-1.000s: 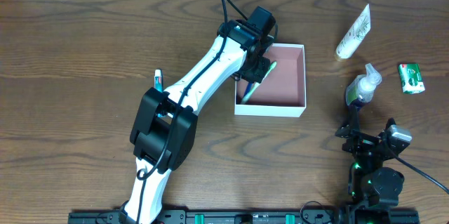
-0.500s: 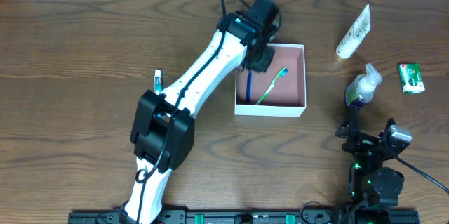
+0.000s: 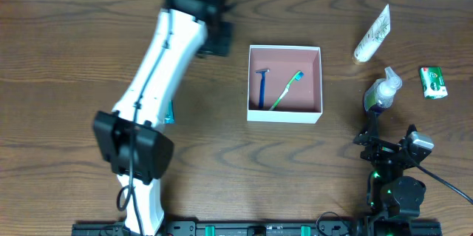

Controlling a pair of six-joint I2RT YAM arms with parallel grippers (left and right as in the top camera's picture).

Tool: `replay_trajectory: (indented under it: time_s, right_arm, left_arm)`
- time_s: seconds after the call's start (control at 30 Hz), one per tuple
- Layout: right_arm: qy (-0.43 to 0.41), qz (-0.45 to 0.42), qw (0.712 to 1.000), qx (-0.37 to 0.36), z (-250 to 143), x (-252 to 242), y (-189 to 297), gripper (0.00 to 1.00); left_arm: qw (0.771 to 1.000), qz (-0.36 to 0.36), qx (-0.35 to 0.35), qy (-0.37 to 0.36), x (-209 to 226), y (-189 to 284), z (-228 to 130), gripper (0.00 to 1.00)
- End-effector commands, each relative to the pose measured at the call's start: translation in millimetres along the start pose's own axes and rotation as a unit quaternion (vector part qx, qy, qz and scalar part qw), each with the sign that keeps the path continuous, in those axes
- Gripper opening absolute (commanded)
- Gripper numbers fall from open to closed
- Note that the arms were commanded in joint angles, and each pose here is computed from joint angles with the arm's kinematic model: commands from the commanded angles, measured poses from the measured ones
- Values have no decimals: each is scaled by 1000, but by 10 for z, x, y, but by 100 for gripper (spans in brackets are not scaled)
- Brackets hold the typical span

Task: Pack container
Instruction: 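Move the left gripper to the teal toothpaste tube and grasp it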

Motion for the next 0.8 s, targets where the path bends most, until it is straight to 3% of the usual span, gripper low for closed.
replay_trajectory:
  time_s: [0.0,0.27,0.77]
  right_arm:
    - [8,4,1000,2,-13,14,4,99]
    - [8,4,1000,2,-13,14,4,99]
    - [8,4,1000,2,-13,14,4,99]
  left_arm:
    - [998,32,37,39,329,-144,-85,54]
    - [987,25,116,107,913,-694,-399,56]
    - [981,-26,165,101,908,-1499,-872,56]
Point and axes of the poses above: each gripper's point midway between its finger pads, its own y axis back along the fingers, its own x axis along the line the jaws close on, z = x × y, the point moved 10 cm from there along y, back along the fingers, and after that the axes turned 11 degrees about -y, right-handed, at the moved point
